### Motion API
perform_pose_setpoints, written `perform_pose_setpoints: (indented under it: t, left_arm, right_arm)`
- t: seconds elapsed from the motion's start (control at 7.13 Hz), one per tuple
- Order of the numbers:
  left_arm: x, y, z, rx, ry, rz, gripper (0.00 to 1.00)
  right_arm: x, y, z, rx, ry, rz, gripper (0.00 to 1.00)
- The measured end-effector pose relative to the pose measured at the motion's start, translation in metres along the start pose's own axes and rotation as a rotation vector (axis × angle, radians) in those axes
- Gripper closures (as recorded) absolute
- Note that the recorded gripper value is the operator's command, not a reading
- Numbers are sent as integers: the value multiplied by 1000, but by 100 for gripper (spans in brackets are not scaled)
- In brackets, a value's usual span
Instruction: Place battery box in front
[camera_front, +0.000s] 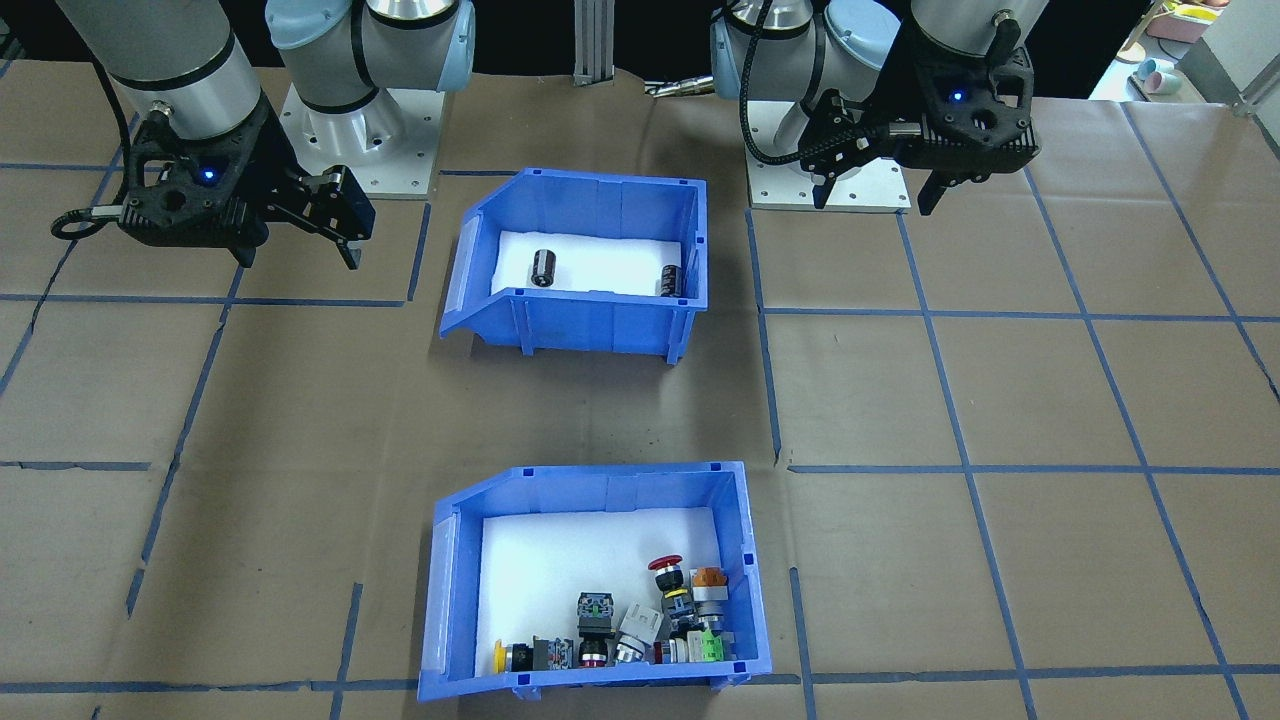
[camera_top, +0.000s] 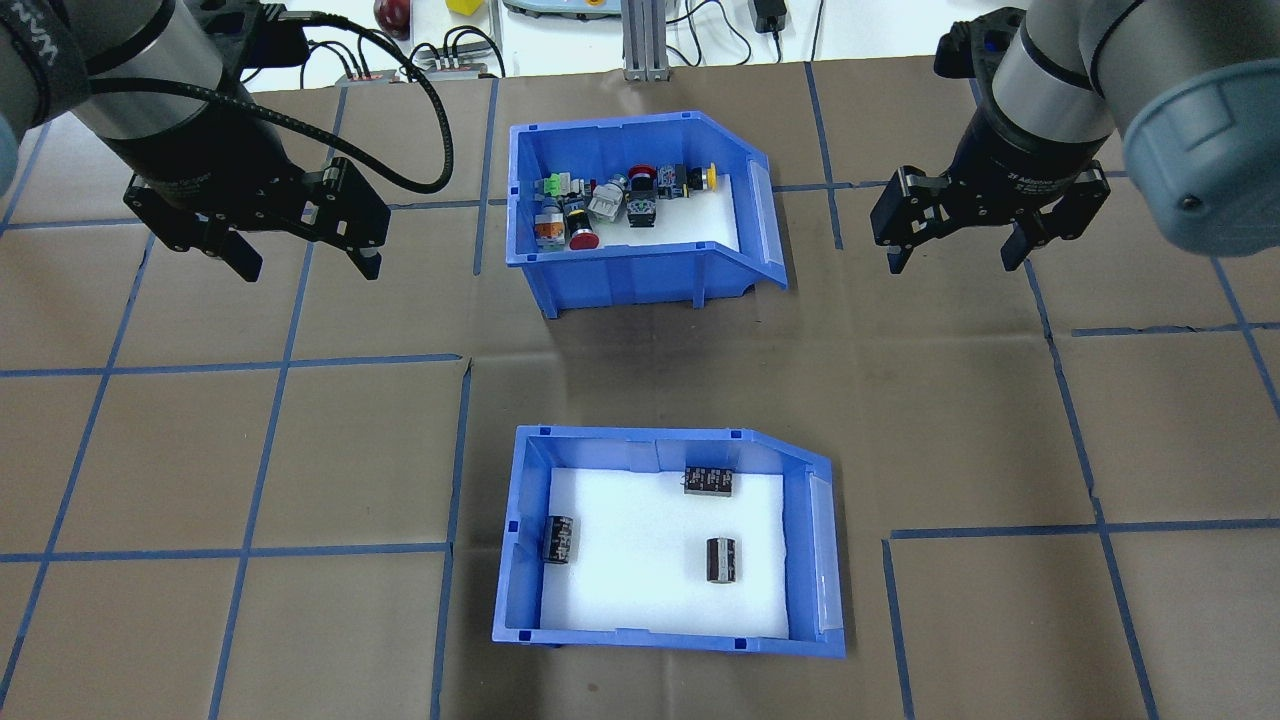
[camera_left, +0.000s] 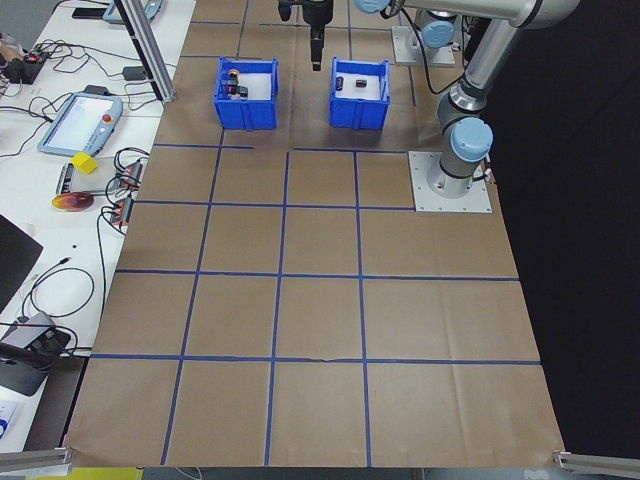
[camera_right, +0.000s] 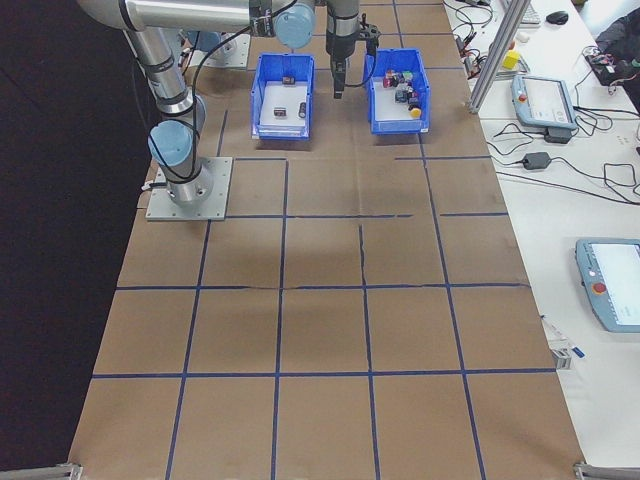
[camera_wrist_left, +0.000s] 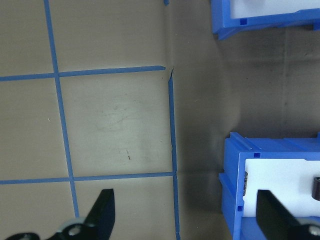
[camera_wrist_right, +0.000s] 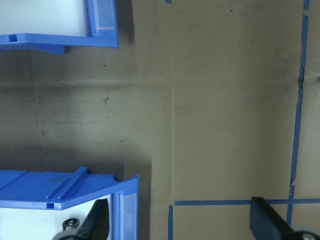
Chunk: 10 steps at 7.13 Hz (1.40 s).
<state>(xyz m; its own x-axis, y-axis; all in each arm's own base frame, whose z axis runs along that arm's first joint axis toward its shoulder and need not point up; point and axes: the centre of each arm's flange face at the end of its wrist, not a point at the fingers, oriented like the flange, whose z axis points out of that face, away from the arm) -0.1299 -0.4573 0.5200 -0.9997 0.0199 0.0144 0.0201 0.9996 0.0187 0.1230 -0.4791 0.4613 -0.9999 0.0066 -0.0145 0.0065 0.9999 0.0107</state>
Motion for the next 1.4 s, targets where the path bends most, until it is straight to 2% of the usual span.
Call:
perform_pose_setpoints:
  t: [0.7,0.98,1.12,1.4]
  left_arm:
    - [0,-3,20,-46,1,-29,1]
    - [-1,-6,21,-39,-2,-35,1]
    - [-1,-8,20,-21,-4,-66,1]
    - [-1,-10,20,12,-1,-237,1]
  right_arm:
    - [3,-3,-1,0,13,-8,0]
    - [2,-8,5,-10,14,-9,0]
    - [3,-16,10,-14,14,-10,0]
    - [2,-32,13,-11,14,-83,0]
